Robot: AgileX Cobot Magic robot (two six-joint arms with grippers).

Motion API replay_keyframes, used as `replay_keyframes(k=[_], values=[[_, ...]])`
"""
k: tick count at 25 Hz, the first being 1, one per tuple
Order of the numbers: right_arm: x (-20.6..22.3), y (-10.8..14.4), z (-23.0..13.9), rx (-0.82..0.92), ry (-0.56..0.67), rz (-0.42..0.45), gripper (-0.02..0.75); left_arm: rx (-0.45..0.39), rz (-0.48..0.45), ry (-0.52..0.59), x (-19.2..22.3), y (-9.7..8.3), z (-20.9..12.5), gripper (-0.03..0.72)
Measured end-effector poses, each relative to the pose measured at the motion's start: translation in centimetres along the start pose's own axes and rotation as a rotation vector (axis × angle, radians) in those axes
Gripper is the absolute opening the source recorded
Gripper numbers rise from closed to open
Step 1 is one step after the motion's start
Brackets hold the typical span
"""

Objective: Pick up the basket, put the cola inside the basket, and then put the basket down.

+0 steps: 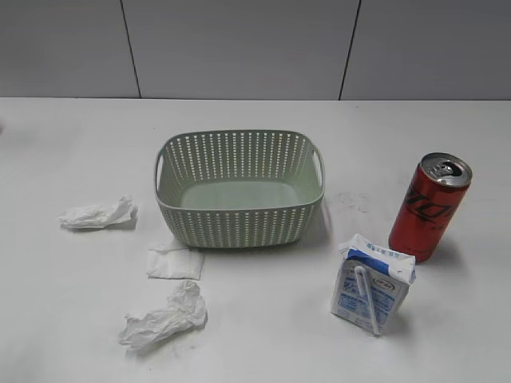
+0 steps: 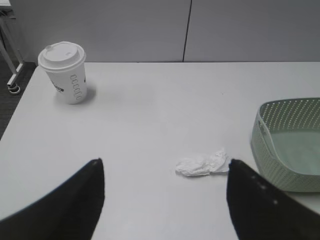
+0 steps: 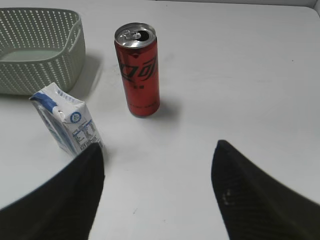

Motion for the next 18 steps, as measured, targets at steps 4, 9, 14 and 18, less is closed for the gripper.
replay_keyframes(k=[4, 9, 14, 18], values=[[0.0, -0.5, 0.0, -0.025, -0.003, -0.035, 0.509, 0.01, -0.027, 0.056, 1.9, -0.2, 1.4, 0.574], [0.0, -0.5, 0.0, -0.029, -0.003, -0.041, 0.509, 0.009, -0.046, 0.135, 4.9, -0.4, 3.8, 0.574], [0.0, -0.5, 0.0, -0.029, -0.003, -0.041, 0.509, -0.02, -0.081, 0.256, 9.0, -0.7, 6.9, 0.574], [0.0, -0.5, 0.0, -0.029, -0.003, -0.041, 0.509, -0.054, -0.117, 0.328, 12.9, -1.0, 9.1, 0.574]])
Point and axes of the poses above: a point on each arm's last joint axis where the gripper is mounted, x pointing out along that axis toward the gripper, y along the wrist's bending axis when the last joint is at zero, z = x × y, the point moved 4 cm from there along x, pointing out along that axis toward the gripper, and after that the axes turned 4 degrees about x, right-handed, at the moved point
